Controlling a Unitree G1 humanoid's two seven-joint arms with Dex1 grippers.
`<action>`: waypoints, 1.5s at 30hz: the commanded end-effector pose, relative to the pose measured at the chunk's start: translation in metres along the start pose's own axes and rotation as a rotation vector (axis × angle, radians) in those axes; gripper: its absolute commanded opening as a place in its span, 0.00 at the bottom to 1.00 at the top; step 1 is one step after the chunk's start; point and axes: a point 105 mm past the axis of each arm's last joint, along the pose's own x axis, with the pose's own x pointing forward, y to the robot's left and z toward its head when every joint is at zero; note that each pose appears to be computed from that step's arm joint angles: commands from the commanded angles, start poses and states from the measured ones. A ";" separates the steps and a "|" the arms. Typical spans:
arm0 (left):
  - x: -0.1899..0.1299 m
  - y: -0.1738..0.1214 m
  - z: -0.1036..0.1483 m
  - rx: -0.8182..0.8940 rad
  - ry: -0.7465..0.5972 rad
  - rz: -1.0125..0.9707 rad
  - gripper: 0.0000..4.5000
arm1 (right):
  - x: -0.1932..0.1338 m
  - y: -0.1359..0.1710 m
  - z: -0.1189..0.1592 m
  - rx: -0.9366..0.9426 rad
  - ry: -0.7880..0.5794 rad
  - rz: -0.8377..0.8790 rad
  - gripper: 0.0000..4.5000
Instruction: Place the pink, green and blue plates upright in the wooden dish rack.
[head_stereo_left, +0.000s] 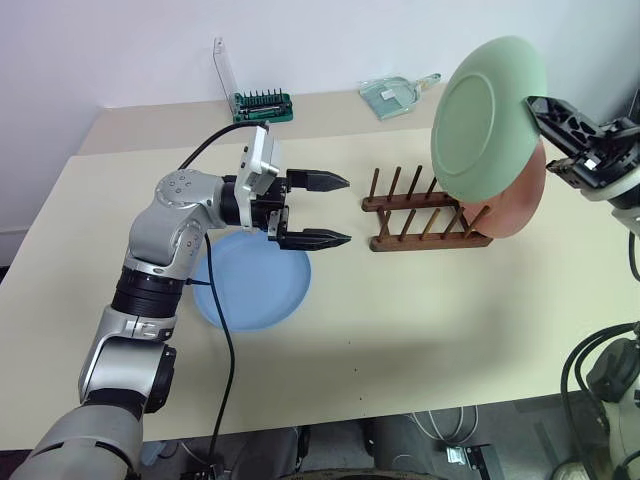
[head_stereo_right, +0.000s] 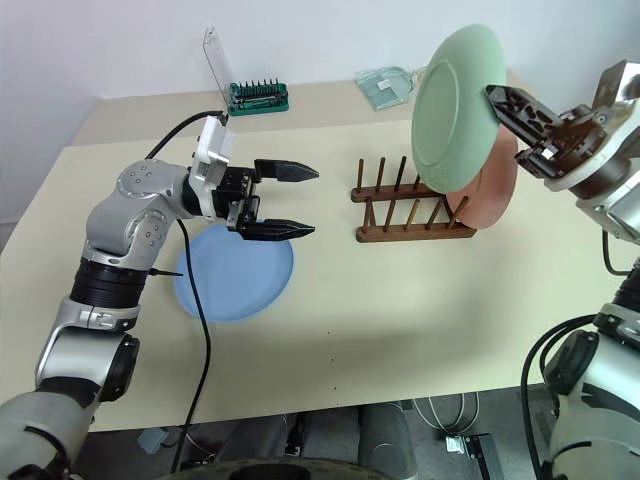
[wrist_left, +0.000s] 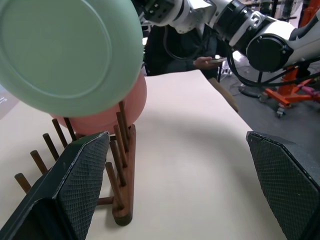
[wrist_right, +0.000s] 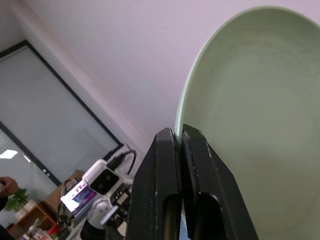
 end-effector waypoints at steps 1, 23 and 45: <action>-0.003 -0.001 0.014 0.049 -0.021 -0.003 1.00 | -0.001 0.007 0.004 -0.039 -0.020 0.025 0.01; -0.005 -0.002 0.015 0.052 -0.017 0.006 1.00 | 0.002 -0.019 -0.013 -0.034 0.030 -0.081 0.07; -0.007 -0.001 0.012 0.049 -0.002 0.005 1.00 | 0.006 0.006 0.013 -0.286 0.040 -0.066 0.99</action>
